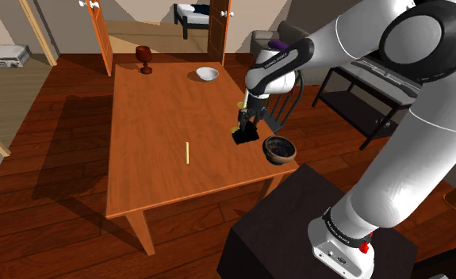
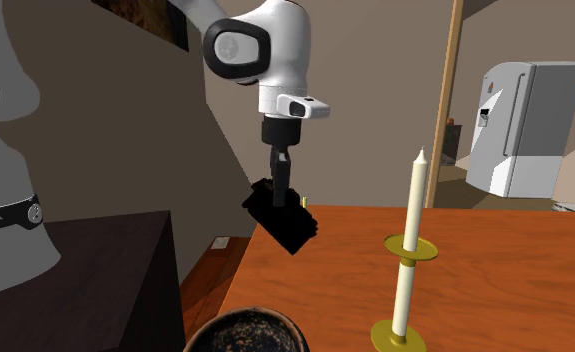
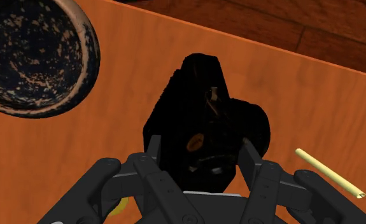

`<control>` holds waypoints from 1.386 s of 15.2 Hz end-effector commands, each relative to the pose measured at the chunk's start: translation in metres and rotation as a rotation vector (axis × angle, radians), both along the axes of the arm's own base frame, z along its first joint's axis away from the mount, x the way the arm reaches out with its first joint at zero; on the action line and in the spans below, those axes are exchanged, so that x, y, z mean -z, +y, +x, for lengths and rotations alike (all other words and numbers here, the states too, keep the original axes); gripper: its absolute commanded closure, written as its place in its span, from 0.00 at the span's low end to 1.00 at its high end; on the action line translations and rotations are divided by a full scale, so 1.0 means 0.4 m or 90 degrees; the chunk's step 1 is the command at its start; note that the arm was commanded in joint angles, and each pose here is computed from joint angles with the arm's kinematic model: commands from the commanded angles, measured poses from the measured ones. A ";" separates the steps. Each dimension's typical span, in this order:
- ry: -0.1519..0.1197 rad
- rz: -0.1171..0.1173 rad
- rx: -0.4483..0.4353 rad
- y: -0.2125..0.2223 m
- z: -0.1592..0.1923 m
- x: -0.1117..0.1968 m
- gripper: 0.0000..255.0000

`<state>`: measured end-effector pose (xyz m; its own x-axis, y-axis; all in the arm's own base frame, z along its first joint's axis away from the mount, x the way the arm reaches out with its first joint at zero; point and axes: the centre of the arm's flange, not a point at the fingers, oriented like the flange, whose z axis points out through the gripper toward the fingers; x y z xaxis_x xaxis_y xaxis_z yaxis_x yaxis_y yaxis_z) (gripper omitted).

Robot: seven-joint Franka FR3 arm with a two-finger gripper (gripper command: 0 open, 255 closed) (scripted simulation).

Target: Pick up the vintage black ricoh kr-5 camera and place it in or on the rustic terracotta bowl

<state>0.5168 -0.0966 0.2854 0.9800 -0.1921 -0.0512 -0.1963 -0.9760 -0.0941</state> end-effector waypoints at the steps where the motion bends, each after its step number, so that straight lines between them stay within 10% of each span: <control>1: 0.000 0.000 -0.001 -0.051 -0.035 -0.004 1.00; 21: 0.000 0.000 -0.001 -0.505 -0.346 -0.005 1.00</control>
